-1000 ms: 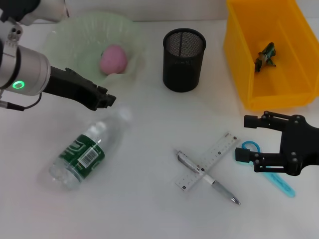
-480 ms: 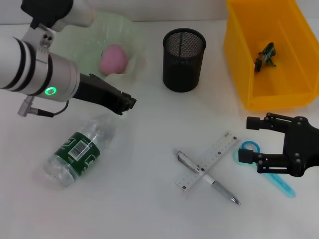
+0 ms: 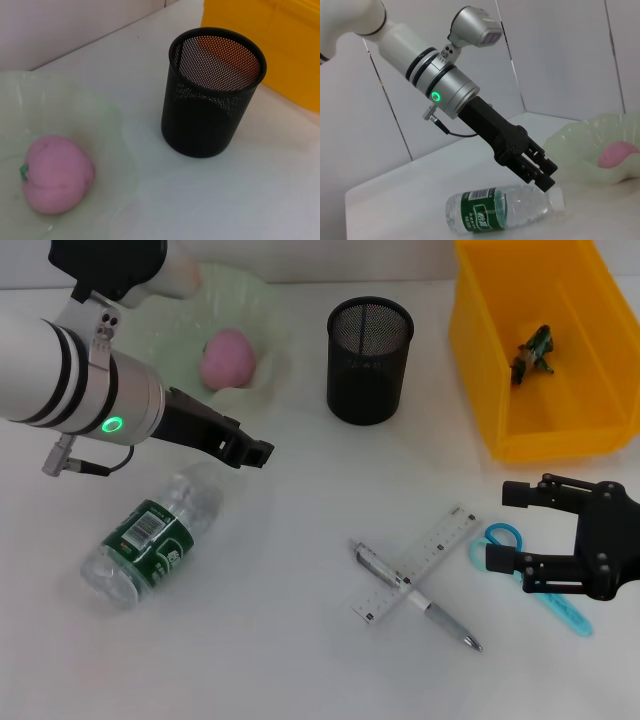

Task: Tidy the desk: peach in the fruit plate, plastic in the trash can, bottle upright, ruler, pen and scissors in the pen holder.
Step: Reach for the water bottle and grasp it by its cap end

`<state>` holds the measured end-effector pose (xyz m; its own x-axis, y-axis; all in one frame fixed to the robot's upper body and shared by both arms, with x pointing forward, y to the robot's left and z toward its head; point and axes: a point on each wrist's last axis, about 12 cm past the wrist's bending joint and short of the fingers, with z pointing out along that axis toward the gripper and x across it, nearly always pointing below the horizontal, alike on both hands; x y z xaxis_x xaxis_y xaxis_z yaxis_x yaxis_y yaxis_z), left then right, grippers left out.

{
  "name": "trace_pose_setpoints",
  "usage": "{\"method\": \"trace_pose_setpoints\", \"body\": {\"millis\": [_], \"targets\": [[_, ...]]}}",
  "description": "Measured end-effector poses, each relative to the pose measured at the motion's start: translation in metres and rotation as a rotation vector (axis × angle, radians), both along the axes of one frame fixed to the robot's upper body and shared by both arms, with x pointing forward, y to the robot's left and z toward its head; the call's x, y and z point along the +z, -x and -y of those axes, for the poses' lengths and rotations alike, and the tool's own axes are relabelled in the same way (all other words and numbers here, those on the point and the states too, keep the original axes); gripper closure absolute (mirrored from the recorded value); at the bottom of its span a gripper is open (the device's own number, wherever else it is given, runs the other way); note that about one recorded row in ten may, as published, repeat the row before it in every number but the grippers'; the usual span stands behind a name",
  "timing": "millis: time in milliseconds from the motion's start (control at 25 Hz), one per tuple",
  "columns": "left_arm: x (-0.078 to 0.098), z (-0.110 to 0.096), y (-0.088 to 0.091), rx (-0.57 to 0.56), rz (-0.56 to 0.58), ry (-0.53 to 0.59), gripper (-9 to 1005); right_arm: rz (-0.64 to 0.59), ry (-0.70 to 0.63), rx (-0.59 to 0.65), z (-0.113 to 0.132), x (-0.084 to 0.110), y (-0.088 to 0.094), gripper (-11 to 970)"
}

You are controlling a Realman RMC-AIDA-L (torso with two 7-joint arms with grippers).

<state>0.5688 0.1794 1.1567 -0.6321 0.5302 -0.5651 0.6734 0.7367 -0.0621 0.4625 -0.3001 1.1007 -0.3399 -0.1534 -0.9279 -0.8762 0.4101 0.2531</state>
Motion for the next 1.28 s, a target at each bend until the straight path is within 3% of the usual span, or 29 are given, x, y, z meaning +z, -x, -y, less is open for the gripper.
{"method": "trace_pose_setpoints", "body": {"millis": [200, 560, 1000, 1280], "targets": [[-0.006, 0.0, -0.002, 0.018, 0.01, -0.044, 410, 0.001, -0.001, 0.004, -0.001, 0.0, -0.001, 118], [-0.018, 0.004, -0.007, 0.031, 0.009, -0.116, 217, -0.011, -0.009, 0.006, -0.002, -0.002, -0.001, 118], [-0.025, 0.004, -0.01, 0.032, 0.006, -0.142, 220, -0.03, 0.002, 0.018, -0.003, -0.006, -0.002, 118], [-0.01, 0.018, 0.006, -0.018, 0.02, -0.144, 222, -0.03, 0.002, 0.018, -0.003, -0.006, -0.002, 118]]}}
